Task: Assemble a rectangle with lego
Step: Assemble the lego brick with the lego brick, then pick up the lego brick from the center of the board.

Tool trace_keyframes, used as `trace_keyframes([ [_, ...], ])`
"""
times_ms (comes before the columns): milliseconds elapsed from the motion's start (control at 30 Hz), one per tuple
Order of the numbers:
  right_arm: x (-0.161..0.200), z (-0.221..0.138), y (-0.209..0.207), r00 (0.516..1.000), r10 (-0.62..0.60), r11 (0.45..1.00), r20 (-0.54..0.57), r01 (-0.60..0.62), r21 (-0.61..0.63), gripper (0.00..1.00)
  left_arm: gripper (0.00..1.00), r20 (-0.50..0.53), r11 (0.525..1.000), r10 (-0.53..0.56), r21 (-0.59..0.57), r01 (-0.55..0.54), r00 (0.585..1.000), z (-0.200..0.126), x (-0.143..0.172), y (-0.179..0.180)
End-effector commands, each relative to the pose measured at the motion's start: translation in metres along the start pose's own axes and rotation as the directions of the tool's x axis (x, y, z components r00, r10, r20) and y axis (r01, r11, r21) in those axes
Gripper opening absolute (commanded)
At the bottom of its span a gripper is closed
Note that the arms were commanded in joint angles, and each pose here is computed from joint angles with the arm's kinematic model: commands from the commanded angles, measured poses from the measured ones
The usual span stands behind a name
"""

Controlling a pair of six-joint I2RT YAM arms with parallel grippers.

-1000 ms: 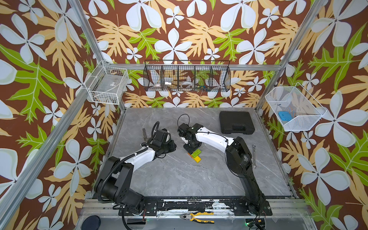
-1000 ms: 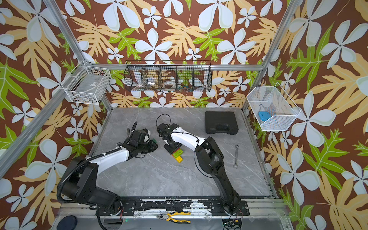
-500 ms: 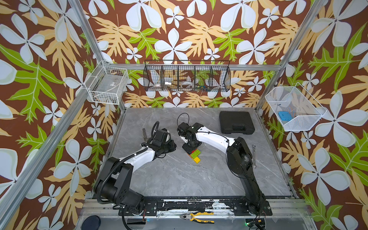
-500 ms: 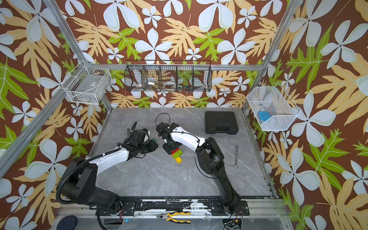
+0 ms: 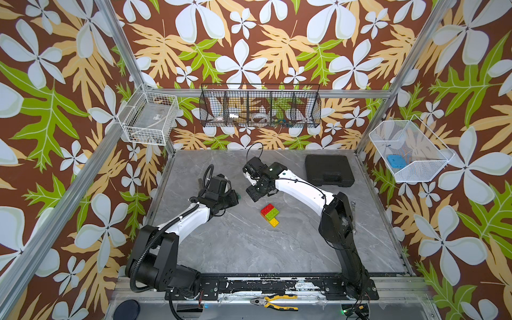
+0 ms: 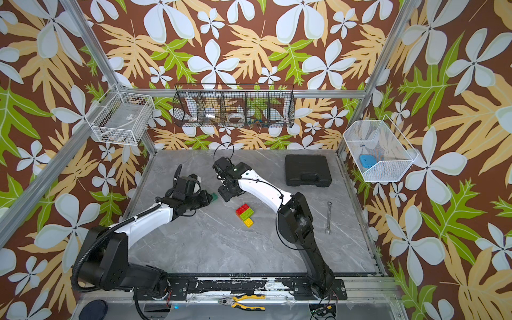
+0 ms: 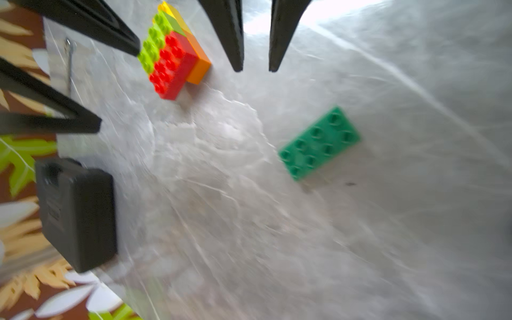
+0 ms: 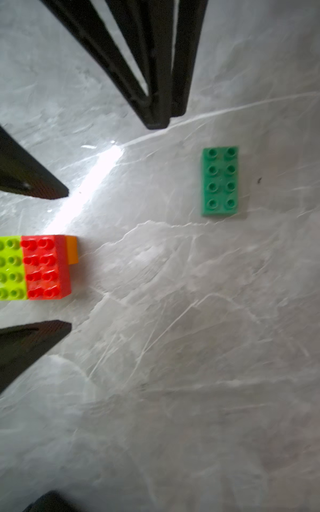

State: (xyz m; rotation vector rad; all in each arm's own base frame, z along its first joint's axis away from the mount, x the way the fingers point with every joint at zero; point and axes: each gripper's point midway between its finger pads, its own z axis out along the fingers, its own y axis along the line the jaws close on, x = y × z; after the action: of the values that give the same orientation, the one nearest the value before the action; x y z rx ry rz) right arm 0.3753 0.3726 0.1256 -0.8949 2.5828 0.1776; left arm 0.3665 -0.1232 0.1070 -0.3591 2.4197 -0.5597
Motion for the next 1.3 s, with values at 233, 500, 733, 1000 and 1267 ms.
trace_keyframes([
  [233, -0.05, 0.076, 0.05, 0.994, 0.023, 0.999, 0.111, -0.019, -0.033, 0.8, 0.24, 0.193, 0.953, -0.151, -0.233, 0.195, 0.97, -0.056, -0.035, 0.097],
  [500, -0.058, 0.109, 0.044, 0.989, 0.006, 1.0, 0.148, -0.009, 0.02, 0.83, 0.35, 0.201, 0.968, -0.187, -0.13, 0.215, 0.961, -0.053, -0.032, 0.086],
  [733, -0.054, 0.129, 0.051, 0.989, 0.023, 1.0, 0.147, -0.022, -0.009, 0.81, 0.4, 0.242, 0.974, -0.168, -0.111, 0.199, 0.956, -0.062, -0.037, 0.082],
  [1000, -0.057, 0.133, 0.05, 0.986, 0.04, 0.999, 0.162, -0.04, -0.005, 0.64, 0.4, 0.237, 0.98, -0.158, -0.082, 0.182, 0.958, -0.063, -0.038, 0.076],
  [1267, -0.055, 0.11, 0.055, 0.984, 0.043, 0.998, 0.172, -0.034, -0.052, 0.47, 0.38, 0.235, 0.983, -0.15, -0.07, 0.17, 0.96, -0.065, -0.037, 0.073],
])
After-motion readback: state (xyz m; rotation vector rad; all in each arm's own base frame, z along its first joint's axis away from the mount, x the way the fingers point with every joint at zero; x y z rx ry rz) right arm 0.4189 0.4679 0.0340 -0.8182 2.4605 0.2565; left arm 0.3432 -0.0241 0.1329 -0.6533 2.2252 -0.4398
